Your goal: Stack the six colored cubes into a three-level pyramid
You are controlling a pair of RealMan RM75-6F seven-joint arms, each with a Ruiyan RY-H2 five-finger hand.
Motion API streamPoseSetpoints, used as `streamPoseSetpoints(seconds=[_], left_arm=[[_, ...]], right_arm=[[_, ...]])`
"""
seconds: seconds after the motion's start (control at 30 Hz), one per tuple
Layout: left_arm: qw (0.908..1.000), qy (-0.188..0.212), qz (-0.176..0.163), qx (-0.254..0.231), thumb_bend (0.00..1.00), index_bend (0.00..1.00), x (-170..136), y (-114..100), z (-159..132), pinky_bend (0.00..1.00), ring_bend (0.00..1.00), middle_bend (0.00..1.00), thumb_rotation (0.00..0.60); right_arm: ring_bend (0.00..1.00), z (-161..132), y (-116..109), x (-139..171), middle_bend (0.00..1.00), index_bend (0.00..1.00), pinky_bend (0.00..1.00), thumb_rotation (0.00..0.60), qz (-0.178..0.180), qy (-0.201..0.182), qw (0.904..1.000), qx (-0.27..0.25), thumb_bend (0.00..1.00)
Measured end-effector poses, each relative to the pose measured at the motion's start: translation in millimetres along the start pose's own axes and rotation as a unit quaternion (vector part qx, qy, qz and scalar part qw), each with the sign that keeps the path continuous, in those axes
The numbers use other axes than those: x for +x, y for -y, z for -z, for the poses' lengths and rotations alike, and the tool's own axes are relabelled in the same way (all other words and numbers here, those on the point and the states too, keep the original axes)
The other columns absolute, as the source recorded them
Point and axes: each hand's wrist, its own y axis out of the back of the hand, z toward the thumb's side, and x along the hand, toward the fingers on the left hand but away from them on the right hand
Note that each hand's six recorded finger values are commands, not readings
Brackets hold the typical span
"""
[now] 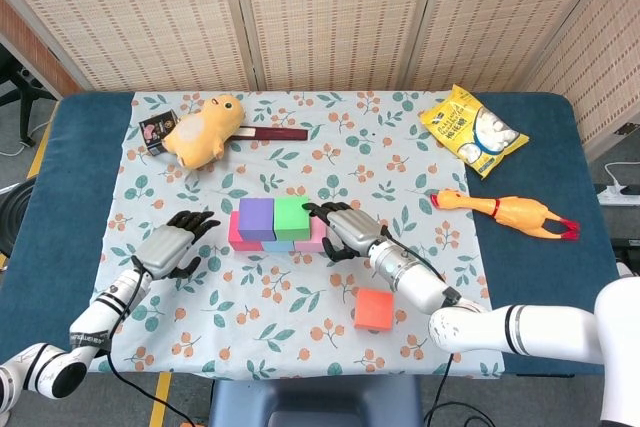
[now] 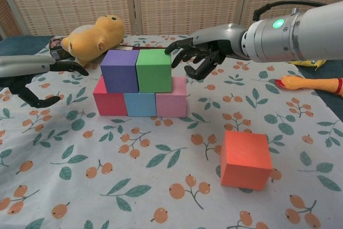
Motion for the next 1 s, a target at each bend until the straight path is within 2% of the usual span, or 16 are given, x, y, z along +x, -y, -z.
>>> streamPoseSetpoints(seconds=[1.0], left_arm=[[0.9999,0.009,-0.002,0.013,0.53,0.10,0.8,0.7,-6.1,0.02,0.00,0.00,0.600]], right_arm=[[0.00,0.1,6.9,5.3,0.12,0.00,0.00,0.600,-0.001,-0.001,0.9998,0.019,0.65]])
